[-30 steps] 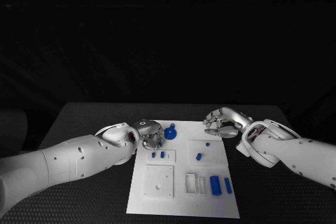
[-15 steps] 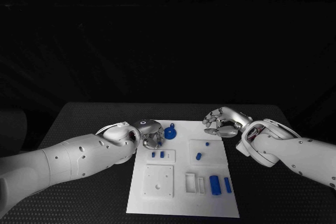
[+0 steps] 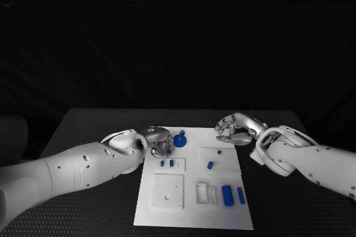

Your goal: Assemble the parts on the task board

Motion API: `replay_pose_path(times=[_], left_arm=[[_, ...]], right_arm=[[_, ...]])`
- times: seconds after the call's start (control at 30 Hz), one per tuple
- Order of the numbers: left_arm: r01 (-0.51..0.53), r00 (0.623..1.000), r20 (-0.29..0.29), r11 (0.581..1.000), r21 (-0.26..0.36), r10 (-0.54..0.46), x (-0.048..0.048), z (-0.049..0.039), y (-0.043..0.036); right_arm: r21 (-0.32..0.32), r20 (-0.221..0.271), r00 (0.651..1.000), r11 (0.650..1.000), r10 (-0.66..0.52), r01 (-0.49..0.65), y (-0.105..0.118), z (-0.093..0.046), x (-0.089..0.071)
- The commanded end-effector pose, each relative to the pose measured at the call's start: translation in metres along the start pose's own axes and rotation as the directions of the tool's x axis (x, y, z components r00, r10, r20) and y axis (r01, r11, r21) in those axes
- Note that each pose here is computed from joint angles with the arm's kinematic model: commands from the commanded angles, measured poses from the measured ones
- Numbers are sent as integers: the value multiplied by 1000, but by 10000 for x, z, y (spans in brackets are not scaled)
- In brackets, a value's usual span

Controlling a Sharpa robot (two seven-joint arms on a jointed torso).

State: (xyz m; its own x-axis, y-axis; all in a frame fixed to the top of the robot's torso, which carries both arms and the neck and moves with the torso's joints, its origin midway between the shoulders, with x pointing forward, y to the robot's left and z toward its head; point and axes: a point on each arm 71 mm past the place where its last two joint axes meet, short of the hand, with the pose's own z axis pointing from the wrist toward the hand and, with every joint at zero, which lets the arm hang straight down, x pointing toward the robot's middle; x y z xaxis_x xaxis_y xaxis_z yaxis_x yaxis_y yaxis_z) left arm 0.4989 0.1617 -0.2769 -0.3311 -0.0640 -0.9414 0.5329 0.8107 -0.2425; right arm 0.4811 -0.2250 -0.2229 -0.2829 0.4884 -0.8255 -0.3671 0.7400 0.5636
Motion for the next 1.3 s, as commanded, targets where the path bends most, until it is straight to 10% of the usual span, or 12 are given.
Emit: replay_pose_path(times=[0.03,1.3], left_arm=[[5,999,-51,1000,18,-4,128,-18,-56],[32,999,8,999,17,-32,96,-55,-17]], right_arm=[[-9,-7,1000,1000,2,-2,8,0,4],[-9,-7,1000,1000,1,-1,6,4,5]])
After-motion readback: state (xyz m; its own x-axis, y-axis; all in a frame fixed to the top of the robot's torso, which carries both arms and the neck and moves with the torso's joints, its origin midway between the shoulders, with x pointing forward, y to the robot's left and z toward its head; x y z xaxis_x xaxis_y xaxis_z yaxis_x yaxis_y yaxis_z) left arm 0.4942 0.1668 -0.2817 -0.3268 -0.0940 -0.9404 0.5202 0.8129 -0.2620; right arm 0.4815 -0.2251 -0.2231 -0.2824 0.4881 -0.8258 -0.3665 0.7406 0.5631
